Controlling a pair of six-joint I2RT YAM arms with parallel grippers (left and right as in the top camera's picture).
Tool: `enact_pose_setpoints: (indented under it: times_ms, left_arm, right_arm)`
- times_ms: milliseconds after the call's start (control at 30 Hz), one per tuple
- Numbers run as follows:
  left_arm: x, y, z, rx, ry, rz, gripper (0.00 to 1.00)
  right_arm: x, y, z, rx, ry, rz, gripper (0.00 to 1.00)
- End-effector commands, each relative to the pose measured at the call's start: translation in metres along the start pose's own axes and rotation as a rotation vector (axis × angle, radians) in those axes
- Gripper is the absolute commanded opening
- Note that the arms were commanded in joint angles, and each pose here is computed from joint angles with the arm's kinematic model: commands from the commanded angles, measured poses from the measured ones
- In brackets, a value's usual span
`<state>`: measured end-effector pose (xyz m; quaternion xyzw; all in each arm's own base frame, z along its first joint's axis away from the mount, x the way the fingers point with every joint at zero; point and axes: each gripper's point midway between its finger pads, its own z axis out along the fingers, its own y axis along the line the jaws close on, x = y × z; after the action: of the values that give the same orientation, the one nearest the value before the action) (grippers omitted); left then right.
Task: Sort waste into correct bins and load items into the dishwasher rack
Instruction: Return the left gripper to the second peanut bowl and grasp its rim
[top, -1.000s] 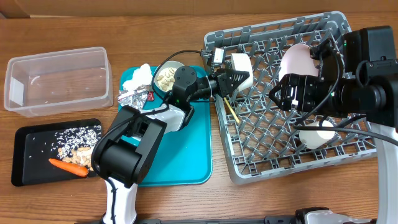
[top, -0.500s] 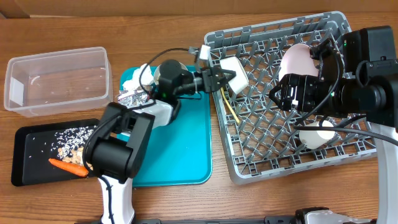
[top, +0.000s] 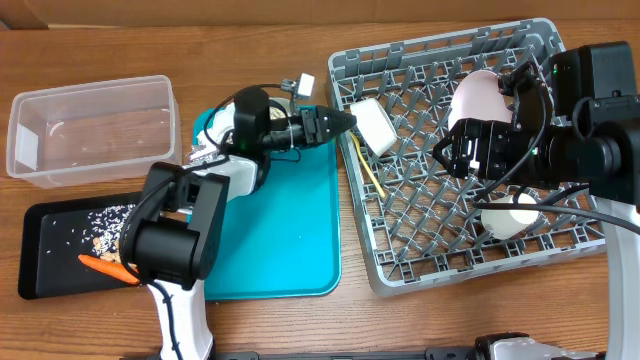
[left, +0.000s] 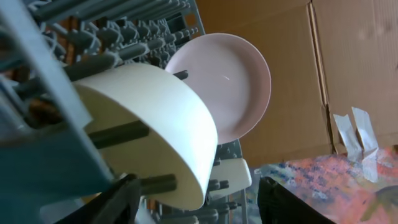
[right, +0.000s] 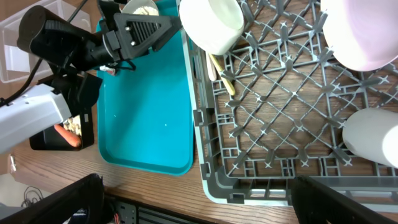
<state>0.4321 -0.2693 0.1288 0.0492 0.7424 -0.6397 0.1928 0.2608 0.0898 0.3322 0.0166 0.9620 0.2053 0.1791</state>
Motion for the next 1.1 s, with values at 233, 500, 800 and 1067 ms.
enact_pose_setpoints:
  times_ms: [233,500,800,1067]
  left_arm:
    - [-0.031,-0.028,-0.050,0.042,-0.019,0.079,1.00]
    - [-0.028,-0.005,-0.107,-0.512,-0.143,0.097,1.00]
    - [-0.011,0.032,-0.125,-1.098,0.048,0.615,0.98]
    - [-0.024,0.078,-0.111,-1.128,0.038,0.660,0.81]
  right_arm:
    - [-0.001,0.002,0.000,-0.007,-0.002,-0.004,1.00]
    - [-0.001,0.002,0.000,-0.007,-0.003,-0.004,1.00]
    - [-0.001,0.002,0.000,-0.007,-0.003,-0.004,1.00]
    - [-0.001,0.002,0.000,-0.007,-0.005,-0.005,1.00]
